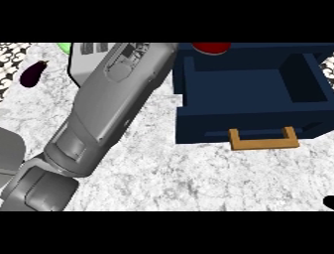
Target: Pick up the can, place it into the drawer and close the drawer
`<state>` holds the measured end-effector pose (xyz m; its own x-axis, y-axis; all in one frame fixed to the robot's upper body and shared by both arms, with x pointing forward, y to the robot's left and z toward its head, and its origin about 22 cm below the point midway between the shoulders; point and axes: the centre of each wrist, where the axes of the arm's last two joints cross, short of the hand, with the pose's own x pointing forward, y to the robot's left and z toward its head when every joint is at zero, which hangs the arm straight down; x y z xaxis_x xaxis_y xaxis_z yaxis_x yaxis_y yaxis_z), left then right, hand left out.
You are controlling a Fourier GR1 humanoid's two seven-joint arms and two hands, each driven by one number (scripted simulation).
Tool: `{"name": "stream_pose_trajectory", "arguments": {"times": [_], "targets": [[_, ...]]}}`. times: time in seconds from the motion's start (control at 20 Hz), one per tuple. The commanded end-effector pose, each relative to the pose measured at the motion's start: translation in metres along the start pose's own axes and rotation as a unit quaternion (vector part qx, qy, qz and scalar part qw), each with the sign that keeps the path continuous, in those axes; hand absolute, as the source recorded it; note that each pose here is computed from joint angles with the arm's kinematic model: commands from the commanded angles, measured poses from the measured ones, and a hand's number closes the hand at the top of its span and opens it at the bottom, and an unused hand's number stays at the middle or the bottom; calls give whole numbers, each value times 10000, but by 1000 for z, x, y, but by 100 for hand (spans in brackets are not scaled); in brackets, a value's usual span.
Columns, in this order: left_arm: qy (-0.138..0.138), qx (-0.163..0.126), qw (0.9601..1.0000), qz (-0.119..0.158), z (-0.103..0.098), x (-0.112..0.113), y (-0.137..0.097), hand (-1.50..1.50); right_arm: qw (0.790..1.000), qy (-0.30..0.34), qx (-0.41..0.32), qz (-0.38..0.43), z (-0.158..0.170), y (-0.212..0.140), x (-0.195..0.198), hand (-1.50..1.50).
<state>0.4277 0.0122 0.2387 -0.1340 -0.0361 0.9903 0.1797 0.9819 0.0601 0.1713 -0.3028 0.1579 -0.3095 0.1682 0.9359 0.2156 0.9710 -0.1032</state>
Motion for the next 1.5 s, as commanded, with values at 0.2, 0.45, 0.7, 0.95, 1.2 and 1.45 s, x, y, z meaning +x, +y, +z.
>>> {"name": "stream_pose_trajectory", "arguments": {"times": [0.2,0.45,0.7,0.95,1.2,1.45], "targets": [[86,91,9995,-298,-10,18,-21,150,10000,25,48,-35,-5,10,6,-150],[122,154,9991,-371,-12,-4,-17,150,9996,-271,56,-112,-27,0,11,-150],[125,730,9957,-555,-12,15,-30,-150,9997,-104,197,71,-12,5,12,-150],[48,927,9940,-574,-11,17,-34,-150,9998,-97,125,-84,-14,13,11,-150],[25,1160,9921,-482,-14,16,-33,-150,9967,-372,538,478,-23,16,25,-150],[83,1180,9927,-219,-13,-4,-23,-150,9903,-707,780,906,-27,21,25,-150]]}}
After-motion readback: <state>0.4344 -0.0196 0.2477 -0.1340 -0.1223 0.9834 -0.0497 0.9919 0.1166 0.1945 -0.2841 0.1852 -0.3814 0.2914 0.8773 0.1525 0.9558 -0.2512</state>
